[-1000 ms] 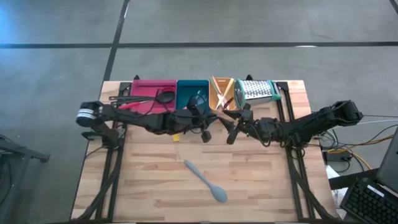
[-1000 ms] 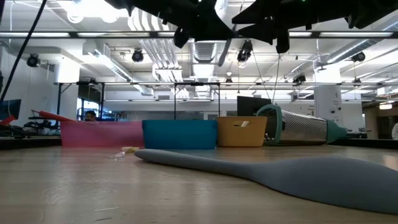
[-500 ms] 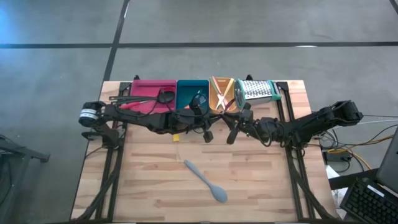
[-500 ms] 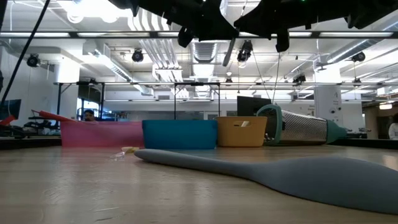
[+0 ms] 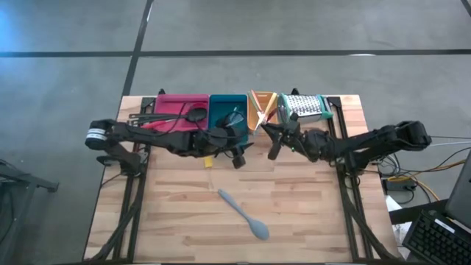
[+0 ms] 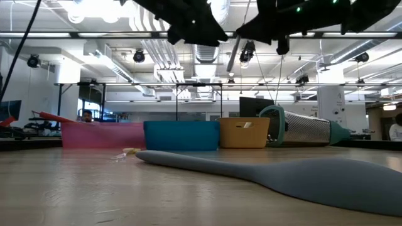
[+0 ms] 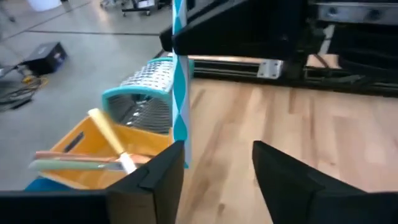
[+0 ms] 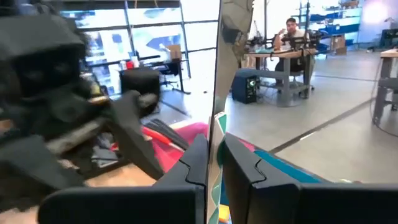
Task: Pick & Place Kitchen Items
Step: Put the blue knife into the yellow bin
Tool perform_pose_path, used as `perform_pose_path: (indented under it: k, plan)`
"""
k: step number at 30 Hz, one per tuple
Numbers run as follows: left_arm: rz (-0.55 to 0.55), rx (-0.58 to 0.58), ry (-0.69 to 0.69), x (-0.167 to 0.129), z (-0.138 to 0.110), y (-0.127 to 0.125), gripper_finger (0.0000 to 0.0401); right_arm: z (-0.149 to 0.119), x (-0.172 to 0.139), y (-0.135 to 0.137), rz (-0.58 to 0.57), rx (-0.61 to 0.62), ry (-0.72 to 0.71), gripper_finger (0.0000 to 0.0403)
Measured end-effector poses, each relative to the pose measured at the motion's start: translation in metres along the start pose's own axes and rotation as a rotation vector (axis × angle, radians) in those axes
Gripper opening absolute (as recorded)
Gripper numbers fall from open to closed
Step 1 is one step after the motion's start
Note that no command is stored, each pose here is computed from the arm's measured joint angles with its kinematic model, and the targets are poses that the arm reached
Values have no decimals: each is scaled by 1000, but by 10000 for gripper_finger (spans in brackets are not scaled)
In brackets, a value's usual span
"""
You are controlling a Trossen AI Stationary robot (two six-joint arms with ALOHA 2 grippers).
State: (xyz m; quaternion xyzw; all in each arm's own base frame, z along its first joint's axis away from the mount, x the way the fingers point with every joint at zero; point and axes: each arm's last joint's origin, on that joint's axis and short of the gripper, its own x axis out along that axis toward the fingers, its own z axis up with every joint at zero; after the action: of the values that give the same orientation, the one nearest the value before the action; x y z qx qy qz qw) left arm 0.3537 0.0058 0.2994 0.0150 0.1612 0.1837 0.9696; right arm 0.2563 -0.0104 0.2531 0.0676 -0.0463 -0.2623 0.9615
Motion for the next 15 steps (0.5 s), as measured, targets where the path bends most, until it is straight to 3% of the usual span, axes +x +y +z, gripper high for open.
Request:
perform_pose_path:
  k: [3,7,10,15]
  plan:
    - [66,10,24,-12,4,6,201,-1,8,-16,-21,-35,33,15]
    - [115,12,27,-36,13,15,199,-1,18,-39,-21,-181,118,15]
    - [116,-8,44,-51,17,20,197,7,28,-51,-34,-412,204,15]
    - [119,-40,70,-69,19,27,197,35,42,-66,3,-962,414,15]
